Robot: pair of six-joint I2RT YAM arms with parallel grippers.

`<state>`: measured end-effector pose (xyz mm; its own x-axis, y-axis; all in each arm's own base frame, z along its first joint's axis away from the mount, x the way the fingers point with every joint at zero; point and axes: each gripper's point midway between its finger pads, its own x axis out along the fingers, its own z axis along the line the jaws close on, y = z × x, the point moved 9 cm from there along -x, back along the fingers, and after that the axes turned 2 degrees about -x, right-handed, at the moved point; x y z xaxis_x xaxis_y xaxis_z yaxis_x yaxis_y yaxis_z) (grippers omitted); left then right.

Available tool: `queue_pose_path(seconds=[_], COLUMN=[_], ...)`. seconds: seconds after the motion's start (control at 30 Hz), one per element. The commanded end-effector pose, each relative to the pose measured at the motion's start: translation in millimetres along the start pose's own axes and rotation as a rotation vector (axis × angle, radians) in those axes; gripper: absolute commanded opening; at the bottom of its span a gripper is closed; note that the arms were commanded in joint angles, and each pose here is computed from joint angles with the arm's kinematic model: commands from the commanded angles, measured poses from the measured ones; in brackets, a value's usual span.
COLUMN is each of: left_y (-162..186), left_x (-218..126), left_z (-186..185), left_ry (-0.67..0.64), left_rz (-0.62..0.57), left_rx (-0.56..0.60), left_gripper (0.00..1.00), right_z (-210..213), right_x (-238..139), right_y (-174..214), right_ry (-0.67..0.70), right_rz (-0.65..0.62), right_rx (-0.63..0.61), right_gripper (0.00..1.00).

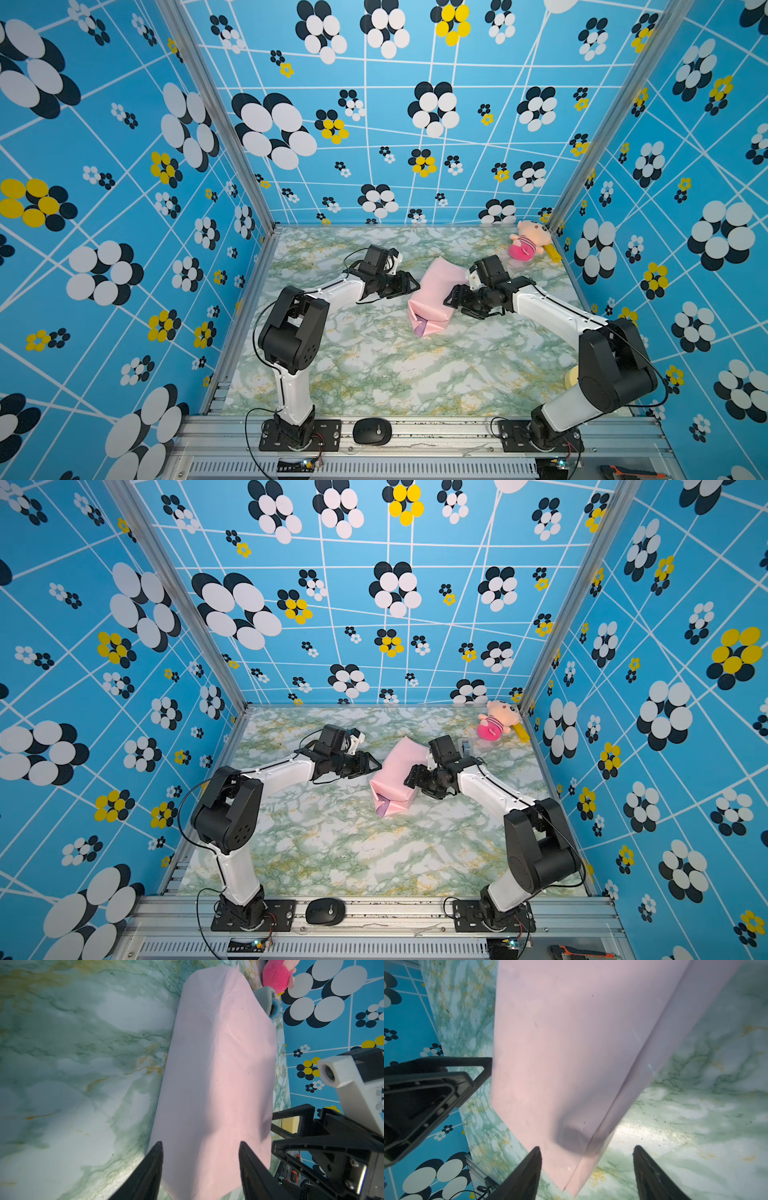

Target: Wrap the gift box in paper

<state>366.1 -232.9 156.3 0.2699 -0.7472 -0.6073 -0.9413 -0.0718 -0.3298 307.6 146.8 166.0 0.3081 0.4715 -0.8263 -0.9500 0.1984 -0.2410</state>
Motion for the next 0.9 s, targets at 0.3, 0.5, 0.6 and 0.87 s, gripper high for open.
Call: queue_pose_path(seconds=[0.3,0.5,0.6,0.87], left_y=[28.7,56.7,72.7,84.2], left_x=[0.7,-5.0,-4.6,-36.7], left_z=[-12.5,-15.6,-24.0,-44.5], left_ry=[0.06,0.057,0.065,0.012], left_rz=[0.034,0.034,0.032,-0.063], left_rx=[0.028,0.017,0.036,0.11], left_gripper=[0.56,0.56,0.57,0.59], right_z=[21.6,32.7,38.9,48.4], right_x=[14.0,31.6,43.6,30.8], right_y=[-41.5,-64.2,-76.9,-113.0], right_ry=[-0.134,-0.173,-0.202,-0.216], right_rz=[0.015,0.042,0.065,-0.027], right_rx=[-0.064,-0.104,-0.122,-0.168], right_gripper=[0.62,0.61,0.61,0.7])
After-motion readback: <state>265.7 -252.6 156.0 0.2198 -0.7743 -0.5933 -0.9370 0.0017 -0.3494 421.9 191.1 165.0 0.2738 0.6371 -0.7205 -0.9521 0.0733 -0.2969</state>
